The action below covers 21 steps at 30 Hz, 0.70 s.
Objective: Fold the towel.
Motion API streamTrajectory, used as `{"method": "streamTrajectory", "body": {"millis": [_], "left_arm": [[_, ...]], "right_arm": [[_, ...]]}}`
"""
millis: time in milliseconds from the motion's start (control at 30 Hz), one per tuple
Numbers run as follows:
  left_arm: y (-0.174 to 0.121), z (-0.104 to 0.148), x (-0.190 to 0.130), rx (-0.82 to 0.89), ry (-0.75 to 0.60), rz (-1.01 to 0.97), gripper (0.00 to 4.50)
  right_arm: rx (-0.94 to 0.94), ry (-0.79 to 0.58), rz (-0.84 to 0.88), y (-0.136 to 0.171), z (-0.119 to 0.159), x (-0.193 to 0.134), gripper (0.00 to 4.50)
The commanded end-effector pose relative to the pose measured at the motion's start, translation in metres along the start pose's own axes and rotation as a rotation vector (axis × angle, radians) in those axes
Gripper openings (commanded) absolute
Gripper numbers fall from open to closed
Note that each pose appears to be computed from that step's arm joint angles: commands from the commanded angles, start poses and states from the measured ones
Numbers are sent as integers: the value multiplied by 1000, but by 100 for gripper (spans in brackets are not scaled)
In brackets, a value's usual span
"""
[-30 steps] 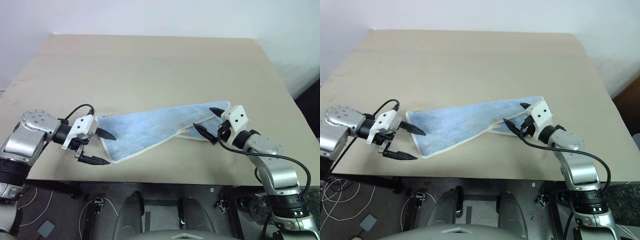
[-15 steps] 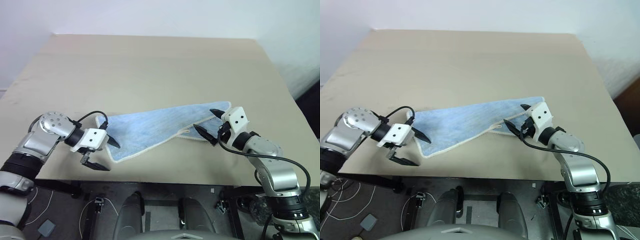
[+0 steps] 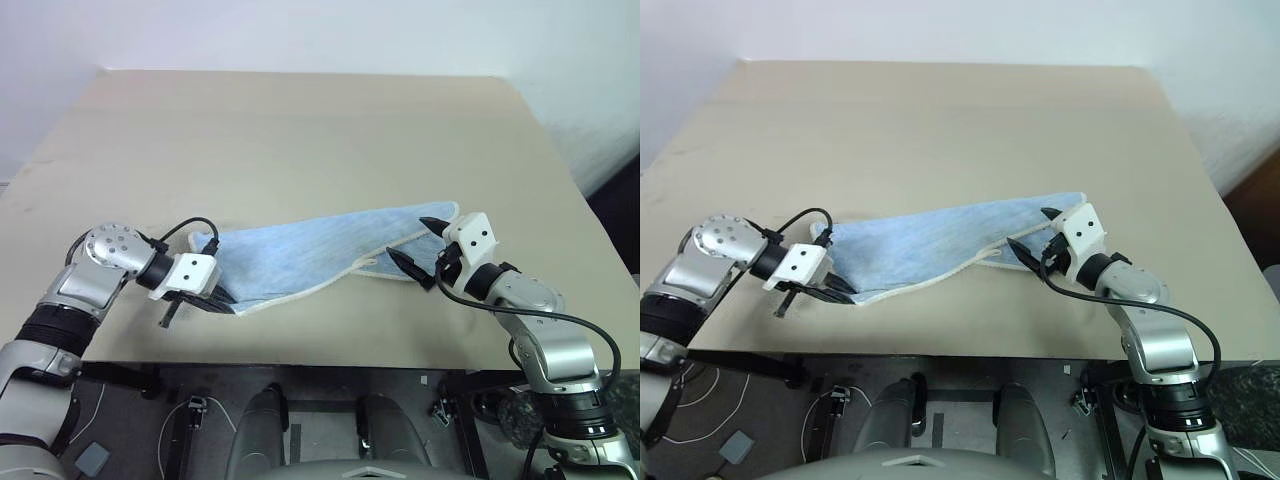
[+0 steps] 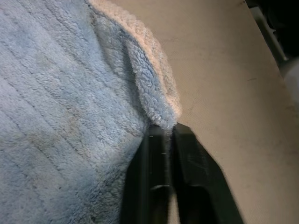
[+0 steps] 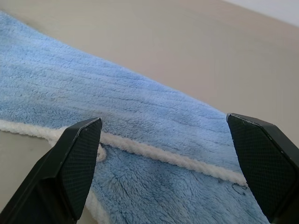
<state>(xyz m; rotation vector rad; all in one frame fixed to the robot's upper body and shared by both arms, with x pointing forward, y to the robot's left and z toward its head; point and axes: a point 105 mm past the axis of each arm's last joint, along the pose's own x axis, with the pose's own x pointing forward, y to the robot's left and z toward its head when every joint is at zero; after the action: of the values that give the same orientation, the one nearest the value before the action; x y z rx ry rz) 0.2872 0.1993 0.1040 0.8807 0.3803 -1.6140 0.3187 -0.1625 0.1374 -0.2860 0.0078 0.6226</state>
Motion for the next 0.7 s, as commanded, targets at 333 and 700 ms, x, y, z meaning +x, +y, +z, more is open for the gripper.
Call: {"method": "streamTrajectory", "body": {"millis": [333, 700], "left_arm": [[6, 1, -24, -80, -41, 174, 6], [6, -8, -27, -123, -13, 262, 6]], "right_arm": [[-382, 85, -126, -47, 21, 9, 450], [-799, 310, -64, -95, -15, 11, 450]]}}
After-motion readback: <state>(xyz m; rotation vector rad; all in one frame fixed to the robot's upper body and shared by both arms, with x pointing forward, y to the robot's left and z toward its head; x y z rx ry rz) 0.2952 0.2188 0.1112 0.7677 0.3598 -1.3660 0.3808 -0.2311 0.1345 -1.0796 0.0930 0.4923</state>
